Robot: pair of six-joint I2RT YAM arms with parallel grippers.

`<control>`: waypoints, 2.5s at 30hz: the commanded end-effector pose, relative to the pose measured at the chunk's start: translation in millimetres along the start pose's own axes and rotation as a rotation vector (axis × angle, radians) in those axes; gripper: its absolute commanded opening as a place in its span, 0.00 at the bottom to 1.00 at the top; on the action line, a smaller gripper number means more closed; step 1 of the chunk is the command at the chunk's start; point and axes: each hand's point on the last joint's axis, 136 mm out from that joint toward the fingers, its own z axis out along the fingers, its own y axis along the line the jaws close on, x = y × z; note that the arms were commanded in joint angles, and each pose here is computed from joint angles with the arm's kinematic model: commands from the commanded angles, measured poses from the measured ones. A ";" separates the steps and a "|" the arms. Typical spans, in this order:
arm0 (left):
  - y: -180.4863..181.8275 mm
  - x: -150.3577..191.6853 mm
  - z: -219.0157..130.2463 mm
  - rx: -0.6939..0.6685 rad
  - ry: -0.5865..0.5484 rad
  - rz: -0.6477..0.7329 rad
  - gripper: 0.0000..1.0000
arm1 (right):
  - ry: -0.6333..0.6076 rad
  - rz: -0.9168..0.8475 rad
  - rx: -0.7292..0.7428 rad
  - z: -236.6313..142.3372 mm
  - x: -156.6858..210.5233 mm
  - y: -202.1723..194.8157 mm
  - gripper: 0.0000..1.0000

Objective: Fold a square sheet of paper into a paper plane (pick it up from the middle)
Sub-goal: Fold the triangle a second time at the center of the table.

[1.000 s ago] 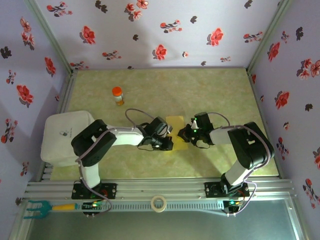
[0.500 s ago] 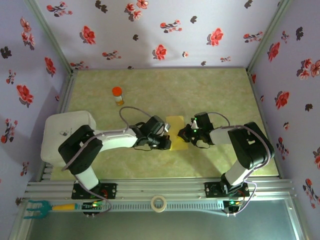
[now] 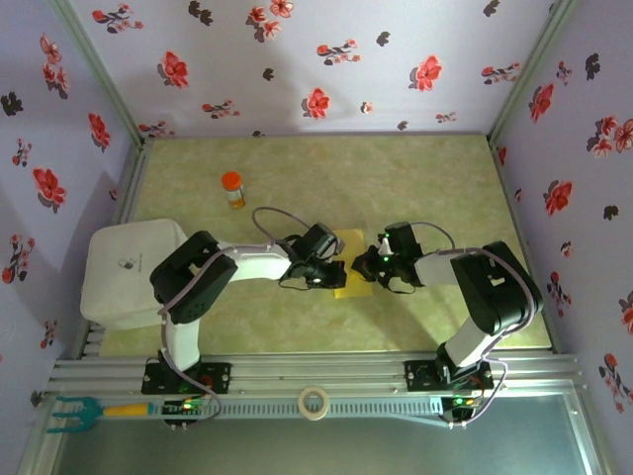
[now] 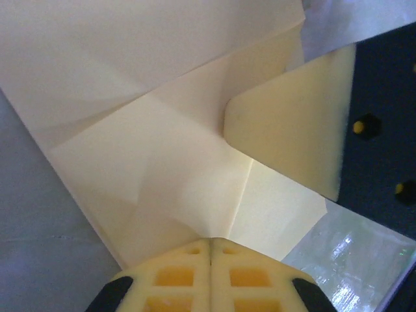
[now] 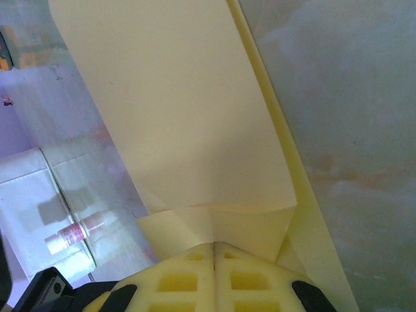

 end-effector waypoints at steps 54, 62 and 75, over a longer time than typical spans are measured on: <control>44.5 37.5 5.8 -0.098 0.066 -0.054 0.00 | 0.039 -0.039 0.094 -2.3 -11.8 -0.3 0.00; 44.3 37.4 5.6 -0.096 0.064 -0.055 0.00 | -0.030 0.018 0.094 -14.0 -44.5 -22.2 0.00; 40.8 34.4 4.1 -0.085 0.052 -0.050 0.00 | -0.076 -0.017 -0.033 -37.6 -45.0 8.6 0.01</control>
